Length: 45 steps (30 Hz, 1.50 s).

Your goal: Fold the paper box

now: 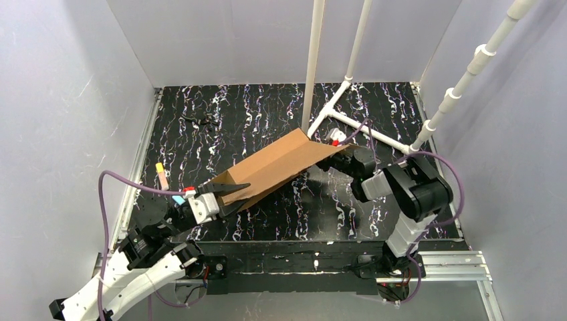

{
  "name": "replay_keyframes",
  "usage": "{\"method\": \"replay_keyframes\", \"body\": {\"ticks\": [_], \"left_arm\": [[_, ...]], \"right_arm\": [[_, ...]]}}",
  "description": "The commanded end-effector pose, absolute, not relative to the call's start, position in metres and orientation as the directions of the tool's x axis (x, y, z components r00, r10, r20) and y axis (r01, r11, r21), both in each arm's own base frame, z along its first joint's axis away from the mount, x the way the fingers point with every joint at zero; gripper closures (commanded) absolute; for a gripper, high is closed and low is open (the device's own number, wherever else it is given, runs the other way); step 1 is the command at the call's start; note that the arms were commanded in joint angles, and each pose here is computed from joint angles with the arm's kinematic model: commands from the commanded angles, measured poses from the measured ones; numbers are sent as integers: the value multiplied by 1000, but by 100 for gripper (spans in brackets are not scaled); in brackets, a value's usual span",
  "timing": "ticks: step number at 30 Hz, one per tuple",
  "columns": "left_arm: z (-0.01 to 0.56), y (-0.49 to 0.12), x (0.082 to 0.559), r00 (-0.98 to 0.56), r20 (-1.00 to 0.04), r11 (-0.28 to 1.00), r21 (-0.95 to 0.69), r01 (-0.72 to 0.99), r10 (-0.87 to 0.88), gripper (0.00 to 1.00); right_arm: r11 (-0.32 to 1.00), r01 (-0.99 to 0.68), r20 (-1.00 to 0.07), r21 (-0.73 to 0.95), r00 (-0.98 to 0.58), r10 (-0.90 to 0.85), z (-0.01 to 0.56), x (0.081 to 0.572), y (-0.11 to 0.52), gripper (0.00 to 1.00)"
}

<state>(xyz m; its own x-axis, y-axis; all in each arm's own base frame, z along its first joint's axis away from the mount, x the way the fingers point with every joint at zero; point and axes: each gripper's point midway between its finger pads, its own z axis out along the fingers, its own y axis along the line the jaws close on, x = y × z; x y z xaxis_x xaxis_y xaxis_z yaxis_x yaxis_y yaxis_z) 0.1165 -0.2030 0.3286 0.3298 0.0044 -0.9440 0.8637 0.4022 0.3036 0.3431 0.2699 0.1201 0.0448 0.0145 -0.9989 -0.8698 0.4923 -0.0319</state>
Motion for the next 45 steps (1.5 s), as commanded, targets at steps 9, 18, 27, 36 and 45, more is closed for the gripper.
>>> {"method": "replay_keyframes", "body": {"ticks": [9,18,27,36,45], "left_arm": [[348,-178,128,301,-953,530,270,804,29,42],[353,-162,131,116,-993,609,104,786,19,2],[354,-100,144,-11,-999,826,-37,562,-37,2],[307,-92,150,-137,-990,869,-50,493,20,2],[265,-114,175,-200,-972,891,-195,410,-120,2]], "right_arm": [[429,-903,-942,7,-150,-300,147,316,250,99],[440,-893,-738,97,-361,-570,123,268,197,99],[524,-823,-501,220,-556,-663,98,238,149,99],[599,-761,-302,248,-648,-699,76,248,128,96],[668,-726,-387,162,-670,-634,58,272,130,68]]}}
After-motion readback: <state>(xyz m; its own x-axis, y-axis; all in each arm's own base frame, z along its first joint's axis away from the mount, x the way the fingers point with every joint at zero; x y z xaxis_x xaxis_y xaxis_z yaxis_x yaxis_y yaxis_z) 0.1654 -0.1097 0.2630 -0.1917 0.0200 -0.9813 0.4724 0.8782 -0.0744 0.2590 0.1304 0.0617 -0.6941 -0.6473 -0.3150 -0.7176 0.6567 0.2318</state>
